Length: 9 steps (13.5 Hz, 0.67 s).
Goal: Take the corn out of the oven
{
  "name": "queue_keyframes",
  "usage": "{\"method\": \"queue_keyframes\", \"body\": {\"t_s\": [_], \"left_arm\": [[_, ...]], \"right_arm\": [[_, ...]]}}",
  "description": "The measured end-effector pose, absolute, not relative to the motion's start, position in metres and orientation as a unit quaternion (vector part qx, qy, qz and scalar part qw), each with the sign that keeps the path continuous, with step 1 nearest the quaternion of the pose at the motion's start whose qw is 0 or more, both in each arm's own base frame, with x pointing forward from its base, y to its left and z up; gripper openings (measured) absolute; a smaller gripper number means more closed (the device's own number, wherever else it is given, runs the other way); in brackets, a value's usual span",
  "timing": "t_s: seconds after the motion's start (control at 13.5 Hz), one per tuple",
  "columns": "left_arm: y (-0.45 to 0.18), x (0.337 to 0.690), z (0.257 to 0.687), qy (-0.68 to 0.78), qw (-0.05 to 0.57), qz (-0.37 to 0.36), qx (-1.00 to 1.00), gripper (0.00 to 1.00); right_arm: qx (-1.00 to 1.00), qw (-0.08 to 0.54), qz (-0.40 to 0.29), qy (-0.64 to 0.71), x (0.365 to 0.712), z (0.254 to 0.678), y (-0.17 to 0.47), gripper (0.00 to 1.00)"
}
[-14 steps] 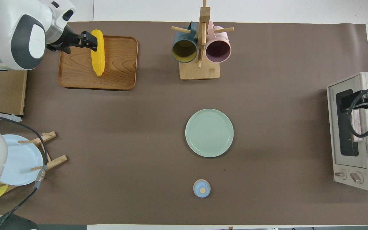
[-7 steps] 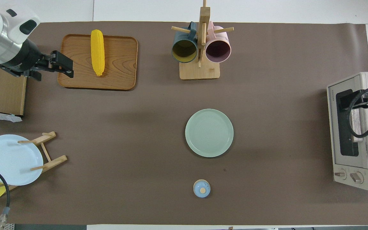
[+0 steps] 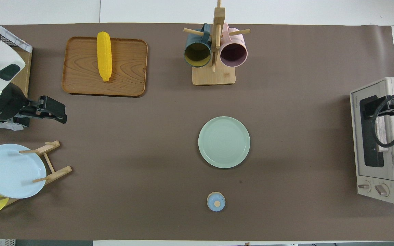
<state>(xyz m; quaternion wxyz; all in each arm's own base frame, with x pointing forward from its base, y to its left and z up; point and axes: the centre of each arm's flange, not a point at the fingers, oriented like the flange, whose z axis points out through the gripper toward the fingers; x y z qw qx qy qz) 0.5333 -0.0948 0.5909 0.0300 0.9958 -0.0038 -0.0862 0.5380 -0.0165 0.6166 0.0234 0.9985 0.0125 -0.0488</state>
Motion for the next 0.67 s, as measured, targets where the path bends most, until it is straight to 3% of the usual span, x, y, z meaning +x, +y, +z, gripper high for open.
{"method": "queue_keyframes", "body": {"t_s": [0.67], "left_arm": [[-0.11, 0.532, 0.6, -0.023, -0.006, -0.066, 0.998, 1.0]], "right_arm": [[0.998, 0.023, -0.048, 0.013, 0.538, 0.617, -0.017, 1.0]]}}
